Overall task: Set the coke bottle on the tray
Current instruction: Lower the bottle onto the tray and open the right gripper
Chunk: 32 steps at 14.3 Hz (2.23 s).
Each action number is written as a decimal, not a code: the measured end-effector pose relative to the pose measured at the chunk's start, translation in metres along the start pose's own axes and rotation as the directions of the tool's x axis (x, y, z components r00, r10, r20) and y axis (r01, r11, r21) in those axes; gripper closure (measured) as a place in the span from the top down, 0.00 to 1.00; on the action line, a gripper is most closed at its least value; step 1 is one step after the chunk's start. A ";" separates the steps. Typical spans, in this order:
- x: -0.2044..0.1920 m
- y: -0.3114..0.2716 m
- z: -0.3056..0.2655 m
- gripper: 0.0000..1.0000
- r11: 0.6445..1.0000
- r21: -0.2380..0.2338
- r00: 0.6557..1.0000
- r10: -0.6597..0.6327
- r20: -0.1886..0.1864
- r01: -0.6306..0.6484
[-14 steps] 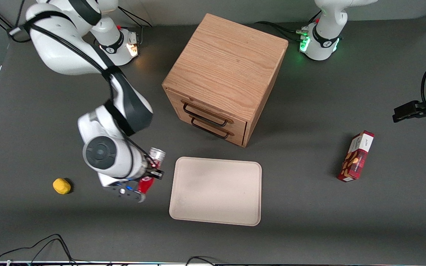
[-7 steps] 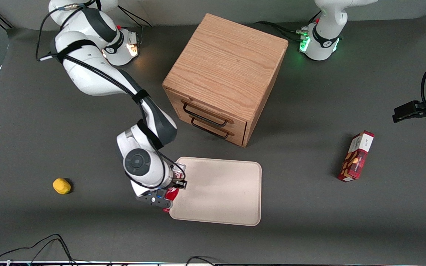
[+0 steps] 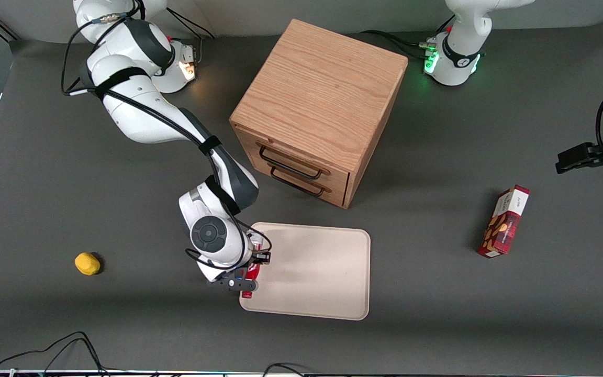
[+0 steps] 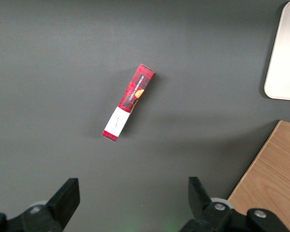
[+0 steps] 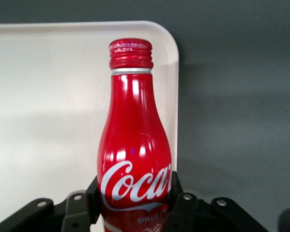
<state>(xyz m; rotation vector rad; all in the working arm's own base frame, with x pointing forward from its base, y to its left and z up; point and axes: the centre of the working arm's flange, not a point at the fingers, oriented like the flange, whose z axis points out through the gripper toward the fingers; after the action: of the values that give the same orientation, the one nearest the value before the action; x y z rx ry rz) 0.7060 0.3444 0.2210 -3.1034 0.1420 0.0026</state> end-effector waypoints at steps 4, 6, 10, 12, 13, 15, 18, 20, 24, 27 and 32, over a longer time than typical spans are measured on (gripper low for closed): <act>-0.002 0.001 0.015 0.55 1.000 -0.006 1.000 -0.021 0.019 0.021; -0.003 0.002 0.021 0.55 1.000 -0.009 0.999 -0.021 0.025 0.022; -0.002 0.004 0.026 0.55 1.000 -0.009 1.000 -0.020 0.023 0.020; 0.000 0.008 0.029 0.55 1.000 -0.015 1.000 -0.016 0.020 0.016; 0.001 0.009 0.029 0.55 1.000 -0.016 1.000 -0.015 0.018 0.015; 0.001 0.008 0.029 0.55 1.000 -0.015 1.000 -0.015 0.015 0.015; 0.002 0.008 0.027 0.60 1.000 -0.012 1.000 -0.014 0.011 0.014; 0.003 0.008 0.025 0.73 1.000 -0.010 1.000 -0.013 0.007 0.013; 0.004 0.008 0.025 1.00 1.000 -0.010 1.000 -0.013 0.006 0.013; 0.004 0.008 0.025 1.00 1.000 -0.010 1.000 -0.013 0.006 0.013; 0.007 0.009 0.016 1.00 1.000 -0.007 1.000 -0.009 -0.002 0.009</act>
<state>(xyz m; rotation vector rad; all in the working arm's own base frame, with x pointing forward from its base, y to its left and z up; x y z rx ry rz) 0.7122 0.3354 0.2048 -3.1114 0.1289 -0.0002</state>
